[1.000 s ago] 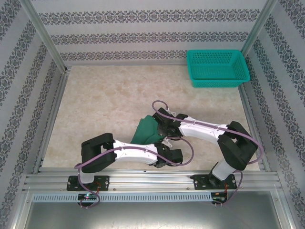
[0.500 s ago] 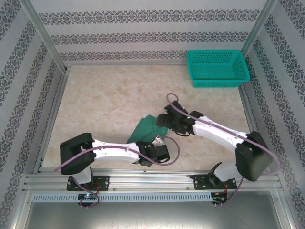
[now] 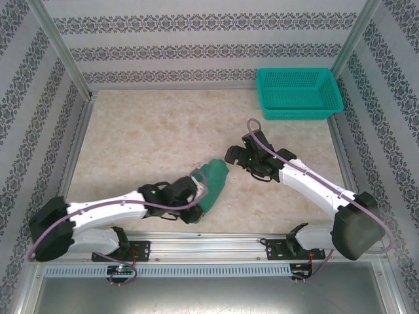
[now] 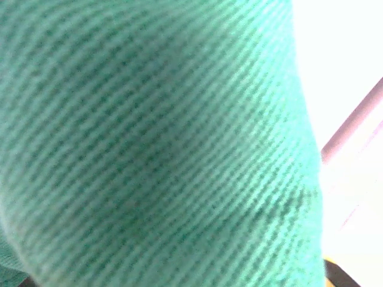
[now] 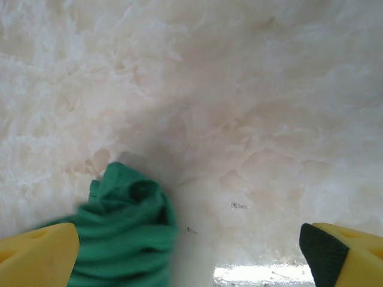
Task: Roll up the long pants
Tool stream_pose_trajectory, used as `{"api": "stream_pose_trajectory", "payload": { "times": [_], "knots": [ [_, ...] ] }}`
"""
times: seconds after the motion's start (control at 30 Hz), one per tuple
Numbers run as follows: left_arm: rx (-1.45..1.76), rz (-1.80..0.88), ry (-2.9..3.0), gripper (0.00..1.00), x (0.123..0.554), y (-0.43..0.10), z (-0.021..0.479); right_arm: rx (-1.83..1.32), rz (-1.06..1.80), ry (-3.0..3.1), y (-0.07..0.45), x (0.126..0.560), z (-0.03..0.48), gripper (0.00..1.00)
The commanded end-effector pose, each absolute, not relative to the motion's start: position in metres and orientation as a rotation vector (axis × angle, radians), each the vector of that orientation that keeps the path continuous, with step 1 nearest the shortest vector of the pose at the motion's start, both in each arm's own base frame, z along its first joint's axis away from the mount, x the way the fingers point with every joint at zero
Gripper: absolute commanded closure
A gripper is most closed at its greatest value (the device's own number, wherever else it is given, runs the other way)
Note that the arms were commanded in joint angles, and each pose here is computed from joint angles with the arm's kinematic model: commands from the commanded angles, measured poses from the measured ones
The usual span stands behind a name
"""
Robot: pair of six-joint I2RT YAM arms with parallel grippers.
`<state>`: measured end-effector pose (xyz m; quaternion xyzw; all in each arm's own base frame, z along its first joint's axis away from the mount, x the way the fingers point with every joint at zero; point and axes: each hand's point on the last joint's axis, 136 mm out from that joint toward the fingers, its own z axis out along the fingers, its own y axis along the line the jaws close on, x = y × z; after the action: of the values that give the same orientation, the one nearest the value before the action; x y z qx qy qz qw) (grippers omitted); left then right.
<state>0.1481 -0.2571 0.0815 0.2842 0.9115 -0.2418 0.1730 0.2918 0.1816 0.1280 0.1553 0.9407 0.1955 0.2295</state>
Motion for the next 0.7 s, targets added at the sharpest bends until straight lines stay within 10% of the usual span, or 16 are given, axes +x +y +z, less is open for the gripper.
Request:
{"api": "stream_pose_trajectory", "payload": {
  "times": [0.0, 0.67],
  "knots": [
    [0.659, -1.125, 2.482, 1.00, 0.148, -0.279, 0.122, 0.367, 0.594, 2.627, 0.196, 0.284, 0.127, 0.03],
    [-0.556, -1.014, 2.783, 1.00, 0.155, -0.199, 0.012, -0.065, 0.900, 2.925, 0.301, 0.218, 0.109, 0.02]
  ]
}}
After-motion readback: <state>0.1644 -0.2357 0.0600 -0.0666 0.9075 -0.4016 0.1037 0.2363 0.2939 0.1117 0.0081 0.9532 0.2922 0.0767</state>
